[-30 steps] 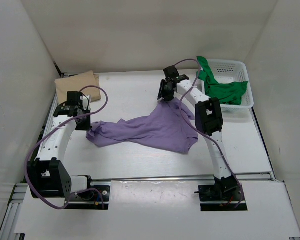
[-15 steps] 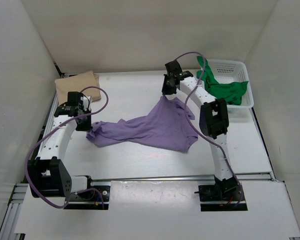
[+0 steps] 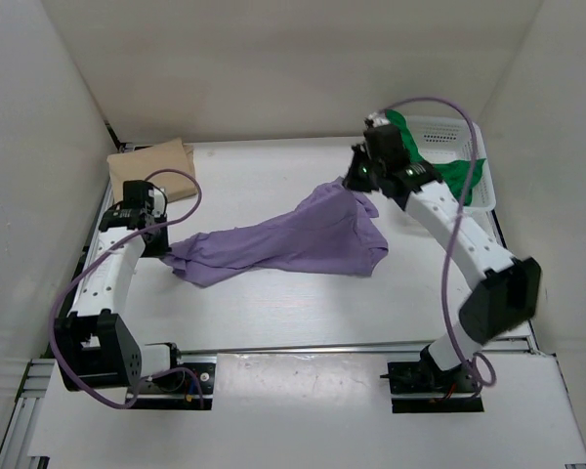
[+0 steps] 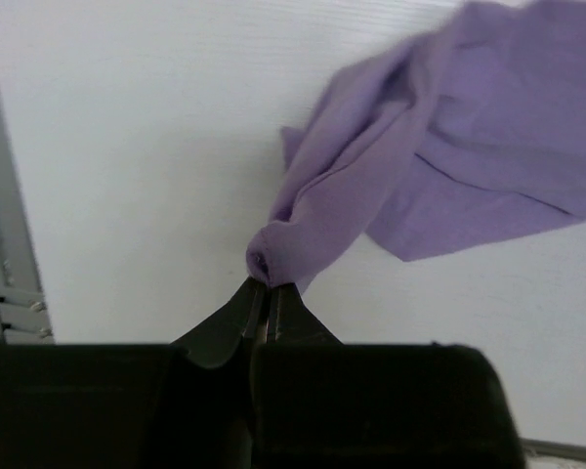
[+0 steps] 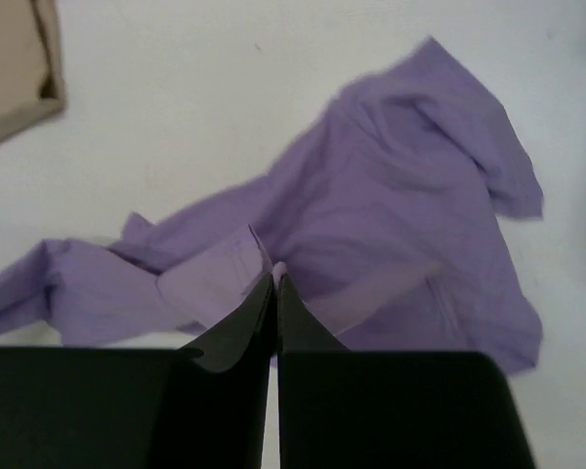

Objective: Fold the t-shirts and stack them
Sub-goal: Flatten out the tshirt

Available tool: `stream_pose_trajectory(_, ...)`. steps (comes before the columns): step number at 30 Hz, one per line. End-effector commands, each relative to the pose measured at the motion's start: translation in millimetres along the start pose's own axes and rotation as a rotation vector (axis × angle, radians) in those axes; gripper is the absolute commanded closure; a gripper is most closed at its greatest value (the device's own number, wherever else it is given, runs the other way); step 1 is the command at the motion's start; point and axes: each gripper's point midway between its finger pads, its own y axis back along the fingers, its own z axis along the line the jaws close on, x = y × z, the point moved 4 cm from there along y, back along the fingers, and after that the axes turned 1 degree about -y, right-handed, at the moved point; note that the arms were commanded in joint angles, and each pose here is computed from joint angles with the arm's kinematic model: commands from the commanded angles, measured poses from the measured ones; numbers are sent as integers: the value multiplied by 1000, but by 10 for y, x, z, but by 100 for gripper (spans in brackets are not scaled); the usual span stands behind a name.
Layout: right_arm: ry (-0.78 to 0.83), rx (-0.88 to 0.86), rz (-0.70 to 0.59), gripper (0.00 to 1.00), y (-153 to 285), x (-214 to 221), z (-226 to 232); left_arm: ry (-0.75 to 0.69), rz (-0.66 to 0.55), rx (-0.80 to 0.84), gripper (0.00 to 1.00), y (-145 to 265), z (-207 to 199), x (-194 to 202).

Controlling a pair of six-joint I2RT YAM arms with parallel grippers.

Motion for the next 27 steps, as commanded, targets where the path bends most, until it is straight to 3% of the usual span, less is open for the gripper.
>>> stream_pose_trajectory(1, -63, 86, 86, 99, 325, 542, -331, 58, -110, -130, 90, 274, 286, -93)
stream_pose_trajectory(3, -114, 113, 124, 99, 615, 862, -486, 89, -95, -159, 90, 291, 383, 29)
stream_pose_trajectory(4, -160, 175, 214, 99, 615, 1284, -685, 89, -94, -159, 90, 290, 379, 78)
stream_pose_trajectory(8, -267, 280, 313, 100, 878, 1955, -1017, 96, -47, -145, 90, 212, 353, 401)
stream_pose_trajectory(11, -251, 306, 280, 100, 888, 1946, -1082, 90, -8, -71, 90, 60, 244, 448)
stream_pose_trajectory(13, -193, 277, 174, 100, 813, 1488, -990, 70, -51, -35, 90, 51, 173, 195)
stream_pose_trajectory(14, -179, 312, 180, 100, 657, 1340, -1035, 38, -18, -7, 90, -38, 78, 87)
stream_pose_trajectory(15, -174, 256, 64, 100, 678, 742, -829, 32, -116, -2, 90, 116, 69, -339)
stream_pose_trajectory(17, -128, 258, 63, 100, 420, 210, -793, 13, -136, 9, 90, 134, 14, -791)
stream_pose_trajectory(18, -119, 245, 15, 100, 421, -141, -715, 17, -301, 13, 90, 570, 21, -1371)
stream_pose_trajectory(19, -102, 194, -105, 100, 526, -848, -508, 16, -335, 34, 90, 745, 10, -1563)
stream_pose_trajectory(20, -101, 182, -193, 100, 646, -1208, -435, 23, -491, 54, 90, 1148, 21, -2012)
stream_pose_trajectory(21, -113, 182, -259, 100, 632, -1491, -439, 27, -558, 53, 90, 1340, 40, -2168)
stream_pose_trajectory(22, -120, 108, -465, 100, 1123, -1975, -254, 45, -680, 23, 90, 1593, 106, -2380)
stream_pose_trajectory(24, -143, 84, -589, 100, 1336, -2198, -264, 71, -852, -6, 90, 1997, 184, -2634)
stream_pose_trajectory(25, -162, 51, -691, 100, 1769, -2281, -267, 76, -910, -7, 90, 2149, 199, -2683)
stream_pose_trajectory(26, -191, -15, -806, 100, 1929, -2428, -220, 78, -932, -8, 90, 2181, 202, -2717)
stream_pose_trajectory(27, -212, 0, -786, 100, 1888, -2224, -335, 72, -965, 10, 90, 2299, 187, -2718)
